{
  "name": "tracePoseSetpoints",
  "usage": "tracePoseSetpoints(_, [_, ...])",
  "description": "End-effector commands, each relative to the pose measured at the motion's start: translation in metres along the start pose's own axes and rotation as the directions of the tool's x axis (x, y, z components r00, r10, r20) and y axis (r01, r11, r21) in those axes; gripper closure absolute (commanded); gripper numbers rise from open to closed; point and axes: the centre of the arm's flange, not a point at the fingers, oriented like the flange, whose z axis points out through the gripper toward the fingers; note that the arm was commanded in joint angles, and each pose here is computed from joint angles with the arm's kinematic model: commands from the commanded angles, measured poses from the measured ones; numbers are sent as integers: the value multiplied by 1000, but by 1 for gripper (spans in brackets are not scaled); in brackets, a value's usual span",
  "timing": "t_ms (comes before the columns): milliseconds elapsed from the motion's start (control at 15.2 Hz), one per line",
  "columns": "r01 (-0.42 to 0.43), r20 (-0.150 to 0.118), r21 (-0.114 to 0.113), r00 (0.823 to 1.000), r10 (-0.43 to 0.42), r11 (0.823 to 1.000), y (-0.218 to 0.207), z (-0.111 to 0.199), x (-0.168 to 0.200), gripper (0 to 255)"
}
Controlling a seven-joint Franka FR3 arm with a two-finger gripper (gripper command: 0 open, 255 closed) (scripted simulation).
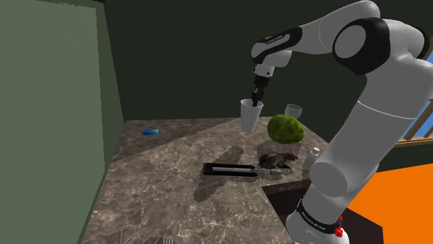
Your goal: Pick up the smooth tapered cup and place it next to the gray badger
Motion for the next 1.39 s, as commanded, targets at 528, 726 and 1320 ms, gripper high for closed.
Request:
tracePoseSetpoints(528, [0,-1,0,1000,0,1000,7,52,1,255])
tracePoseSetpoints(726, [0,-1,0,1000,0,1000,9,66,1,255])
tracePoseSetpoints(1320, [0,-1,0,1000,0,1000,9,66,1,0])
